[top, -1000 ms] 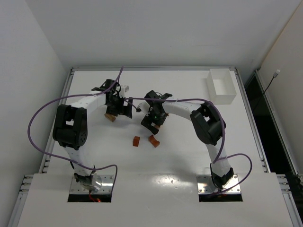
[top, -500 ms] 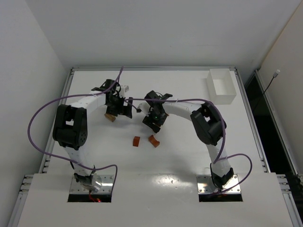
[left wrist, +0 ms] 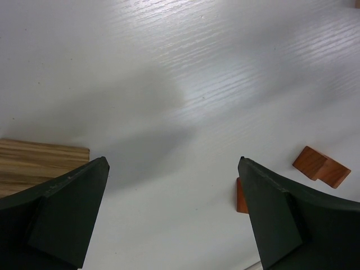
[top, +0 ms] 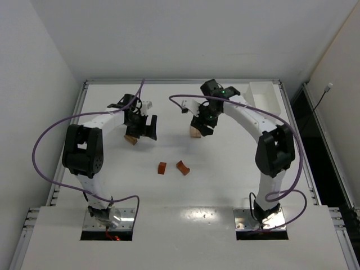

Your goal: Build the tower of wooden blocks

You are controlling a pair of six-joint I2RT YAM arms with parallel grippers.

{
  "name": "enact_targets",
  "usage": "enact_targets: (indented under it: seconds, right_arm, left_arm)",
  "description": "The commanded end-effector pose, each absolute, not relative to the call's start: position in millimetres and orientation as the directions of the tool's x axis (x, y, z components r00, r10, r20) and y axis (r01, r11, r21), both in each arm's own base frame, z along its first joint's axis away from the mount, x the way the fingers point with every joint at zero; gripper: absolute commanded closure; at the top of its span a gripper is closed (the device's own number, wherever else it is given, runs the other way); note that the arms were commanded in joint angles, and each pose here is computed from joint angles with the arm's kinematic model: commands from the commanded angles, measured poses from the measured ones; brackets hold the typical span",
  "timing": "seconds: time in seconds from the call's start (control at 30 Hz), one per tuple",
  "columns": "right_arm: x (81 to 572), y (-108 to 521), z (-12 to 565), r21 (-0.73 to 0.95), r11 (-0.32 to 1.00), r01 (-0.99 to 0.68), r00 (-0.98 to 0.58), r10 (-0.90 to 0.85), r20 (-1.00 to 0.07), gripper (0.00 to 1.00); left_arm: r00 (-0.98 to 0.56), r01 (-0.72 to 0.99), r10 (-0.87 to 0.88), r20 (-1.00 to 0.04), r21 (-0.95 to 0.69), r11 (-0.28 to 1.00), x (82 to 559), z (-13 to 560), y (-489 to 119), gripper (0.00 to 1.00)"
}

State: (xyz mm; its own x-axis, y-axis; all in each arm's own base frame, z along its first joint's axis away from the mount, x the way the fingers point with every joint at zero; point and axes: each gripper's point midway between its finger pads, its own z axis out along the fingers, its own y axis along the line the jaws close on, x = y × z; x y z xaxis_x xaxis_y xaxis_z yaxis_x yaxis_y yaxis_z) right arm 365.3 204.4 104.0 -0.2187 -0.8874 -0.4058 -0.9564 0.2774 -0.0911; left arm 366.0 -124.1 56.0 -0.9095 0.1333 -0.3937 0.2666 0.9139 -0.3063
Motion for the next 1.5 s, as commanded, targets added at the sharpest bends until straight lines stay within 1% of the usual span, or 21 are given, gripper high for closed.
enact_targets:
  seconds: [0.0,0.03,0.07,0.1,0.13,0.17,0.2,0.33,0.43,0.53,0.57,0.7,0.8,1.0,1.13,1.17,1.27,1.47]
  right_arm:
    - [369.8,209.7,135.0,-0.078,0.070,-0.994,-0.023,-0.872,-0.489,1.00]
    - [361.8,211.5,126.4,-0.030,-0.009,-1.000,0.022,-0.875,-0.484,1.00]
    - [362.5,206.9,125.8,-0.012,-0.043,-0.999,0.043,-0.875,-0.482,1.00]
    - [368.8,210.9,136.5,-0.032,-0.090,-0.995,0.094,-0.867,-0.489,1.00]
    - [362.6,206.3,123.3,0.048,-0.105,-0.993,0.069,-0.877,-0.476,1.00]
    - [363.3,208.1,122.3,0.052,-0.159,-0.986,0.115,-0.869,-0.481,1.00]
    - [371.7,207.9,129.1,0.039,-0.171,-0.984,0.130,-0.861,-0.492,1.00]
    - [383.6,209.4,115.7,0.035,-0.184,-0.982,0.148,-0.877,-0.456,1.00]
    - [392.2,209.2,102.9,0.041,-0.173,-0.984,0.139,-0.889,-0.436,1.00]
    - [399.8,206.8,90.3,0.048,-0.124,-0.991,0.094,-0.908,-0.407,1.00]
    - [405.4,207.2,90.1,0.028,-0.114,-0.993,0.093,-0.910,-0.404,1.00]
    - [420.3,211.5,81.8,0.016,-0.015,-1.000,0.007,-0.916,-0.401,0.98]
    - [433.1,213.3,81.4,-0.021,0.027,-0.999,-0.016,-0.916,-0.400,0.97]
    - [439.7,228.2,74.8,-0.034,0.035,-0.999,-0.019,-0.920,-0.391,0.97]
    - [437.8,229.3,59.1,-0.003,0.024,-1.000,-0.021,-0.922,-0.386,0.97]
    - [437.3,229.1,54.7,0.005,0.024,-1.000,-0.024,-0.924,-0.382,0.96]
    - [436.7,228.8,48.9,0.016,0.024,-1.000,-0.028,-0.926,-0.377,0.96]
    - [439.3,222.5,28.7,0.027,0.031,-0.999,-0.038,-0.942,-0.333,0.96]
  left_arm:
    - [-0.888,0.283,0.122,-0.443,-0.320,0.904,381.3,70.0,-123.9,0.01]
    - [-0.884,0.286,0.121,-0.451,-0.319,0.904,384.0,72.9,-124.3,0.01]
    - [-0.884,0.286,0.121,-0.451,-0.319,0.904,384.0,72.9,-124.4,0.01]
    - [-0.884,0.286,0.121,-0.451,-0.319,0.904,384.0,72.9,-124.4,0.01]
    - [-0.880,0.290,0.120,-0.460,-0.317,0.903,387.1,76.3,-124.9,0.01]
    - [-0.880,0.290,0.120,-0.460,-0.317,0.903,387.1,76.3,-124.9,0.01]
    - [-0.884,0.287,0.121,-0.452,-0.318,0.904,386.8,72.9,-124.8,0.01]
    - [-0.882,0.284,0.121,-0.455,-0.310,0.907,391.1,74.9,-124.0,0.01]
    - [-0.882,0.284,0.121,-0.455,-0.310,0.907,393.8,74.2,-124.4,0.01]
    - [-0.887,0.281,0.121,-0.446,-0.312,0.908,394.3,72.1,-124.5,0.01]
    - [-0.887,0.281,0.121,-0.446,-0.312,0.908,394.3,72.1,-124.5,0.01]
    - [-0.890,0.278,0.122,-0.440,-0.309,0.910,395.2,68.4,-120.4,0.01]
    - [-0.895,0.270,0.115,-0.432,-0.318,0.909,398.0,64.5,-118.6,0.01]
    - [-0.900,0.265,0.107,-0.423,-0.335,0.904,401.1,63.3,-118.2,0.01]
    - [-0.901,0.261,0.099,-0.423,-0.344,0.902,401.6,63.9,-116.2,0.01]
    - [-0.908,0.254,0.100,-0.407,-0.346,0.903,399.0,59.8,-115.9,0.01]
    - [-0.905,0.252,0.091,-0.415,-0.353,0.901,402.4,63.1,-114.0,0.01]
    - [-0.906,0.244,0.083,-0.415,-0.353,0.903,403.4,63.1,-110.3,0.01]
